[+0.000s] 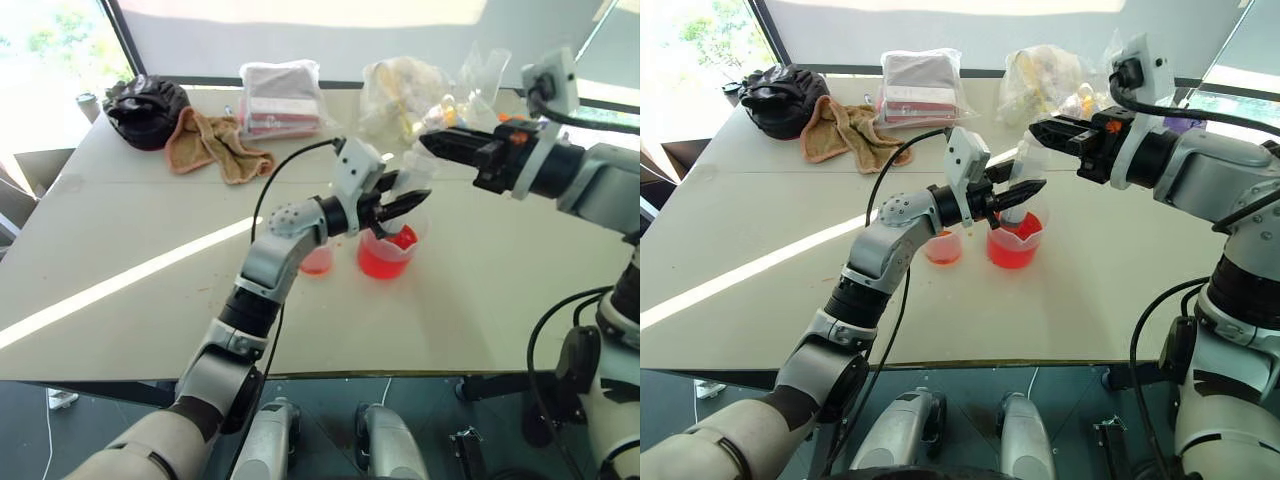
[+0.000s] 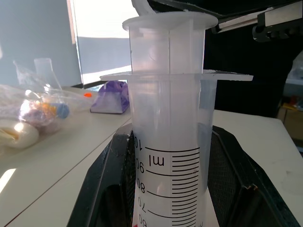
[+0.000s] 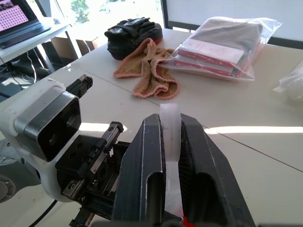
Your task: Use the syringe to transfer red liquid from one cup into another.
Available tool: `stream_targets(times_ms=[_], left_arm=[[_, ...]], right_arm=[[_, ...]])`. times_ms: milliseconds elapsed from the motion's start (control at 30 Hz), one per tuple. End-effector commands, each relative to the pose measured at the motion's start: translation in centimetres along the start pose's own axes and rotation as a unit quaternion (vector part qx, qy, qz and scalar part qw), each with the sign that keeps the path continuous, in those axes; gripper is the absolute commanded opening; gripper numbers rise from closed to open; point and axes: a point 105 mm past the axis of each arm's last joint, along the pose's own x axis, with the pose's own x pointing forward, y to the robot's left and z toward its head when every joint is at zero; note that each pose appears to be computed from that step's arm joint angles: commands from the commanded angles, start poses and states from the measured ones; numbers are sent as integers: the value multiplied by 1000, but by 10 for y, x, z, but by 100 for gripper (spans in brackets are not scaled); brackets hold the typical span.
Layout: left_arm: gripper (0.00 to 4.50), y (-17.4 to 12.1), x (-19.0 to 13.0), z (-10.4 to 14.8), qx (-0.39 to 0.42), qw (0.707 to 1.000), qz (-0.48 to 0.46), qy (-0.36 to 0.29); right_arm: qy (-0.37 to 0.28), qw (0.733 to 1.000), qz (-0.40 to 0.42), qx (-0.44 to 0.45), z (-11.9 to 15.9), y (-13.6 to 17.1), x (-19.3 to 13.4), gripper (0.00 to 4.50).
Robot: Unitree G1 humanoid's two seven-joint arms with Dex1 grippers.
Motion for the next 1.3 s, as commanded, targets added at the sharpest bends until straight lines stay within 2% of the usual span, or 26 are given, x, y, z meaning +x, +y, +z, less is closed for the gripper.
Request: stream_targets(times_ms=[33,200,400,500,567,633,800,1133,1300], left_arm=[[149,-17,4,-25,-22,998,-30,41],[149,-18,6,-25,-21,998,-32,40],[149,-15,8,-18,-15,999,-27,31],[149,-10,8,-14,-14,999,-19,24],[149,-6,8,-10,-13,1000,-13,18],[149,-4,9,-6,-12,1000,-10,13],[149,2,9,7,-8,1000,0,-5],[149,14,9,56,-24,996,22,-82],[149,12,3,59,-52,994,14,-93]], right_arm=[[-107,993,-13,-58,55,6,-21,1],[-103,993,-9,-57,54,6,-21,1],[-77,996,1,-54,39,9,-16,1],[-60,997,4,-57,30,11,-15,121],[-47,997,-4,-62,24,9,-15,237],[-43,997,5,-65,22,11,-16,318],[-60,996,-17,-56,28,1,-21,318],[-104,994,-35,-27,42,-12,-34,318],[-108,993,-36,-22,43,-12,-32,318]])
